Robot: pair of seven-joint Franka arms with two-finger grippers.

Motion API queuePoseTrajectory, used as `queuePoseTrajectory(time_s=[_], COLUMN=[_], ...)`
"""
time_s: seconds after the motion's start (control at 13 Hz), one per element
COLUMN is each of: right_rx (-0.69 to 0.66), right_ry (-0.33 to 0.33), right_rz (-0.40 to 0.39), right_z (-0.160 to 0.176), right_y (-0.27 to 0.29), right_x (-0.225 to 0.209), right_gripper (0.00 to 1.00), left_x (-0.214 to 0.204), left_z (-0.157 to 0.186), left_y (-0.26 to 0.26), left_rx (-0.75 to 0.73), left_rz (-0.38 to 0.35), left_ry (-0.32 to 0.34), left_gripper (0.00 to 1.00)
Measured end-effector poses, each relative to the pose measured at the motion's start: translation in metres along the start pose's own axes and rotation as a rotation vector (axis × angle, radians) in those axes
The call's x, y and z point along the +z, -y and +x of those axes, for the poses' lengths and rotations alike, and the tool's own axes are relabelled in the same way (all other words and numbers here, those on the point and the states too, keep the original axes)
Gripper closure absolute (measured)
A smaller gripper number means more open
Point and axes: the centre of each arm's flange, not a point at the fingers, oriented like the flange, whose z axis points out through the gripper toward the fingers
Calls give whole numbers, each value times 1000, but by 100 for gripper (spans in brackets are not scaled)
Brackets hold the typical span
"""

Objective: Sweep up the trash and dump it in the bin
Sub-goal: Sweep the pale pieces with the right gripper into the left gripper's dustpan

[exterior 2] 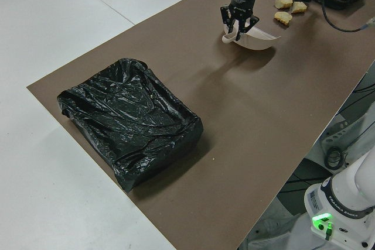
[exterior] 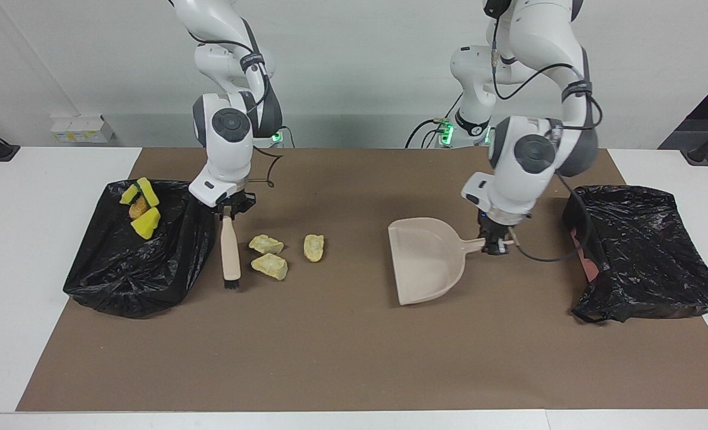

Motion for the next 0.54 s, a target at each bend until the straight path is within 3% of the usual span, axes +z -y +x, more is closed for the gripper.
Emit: queuePoseTrajectory(time_s=[0.23,0.54], right_rx=[-8,10], right_ry=[-5,6], right_rz=[68,172], right_z=[1,-3], right_y=[44,109], right_x=[-11,-21], right_gripper=[74,74], left_x=[5,15], left_z=[33,49], left_y=[-24,-39], left_rx=[-51,-97], left_rz=[1,6], left_ry=[9,10], left_gripper=[69,69])
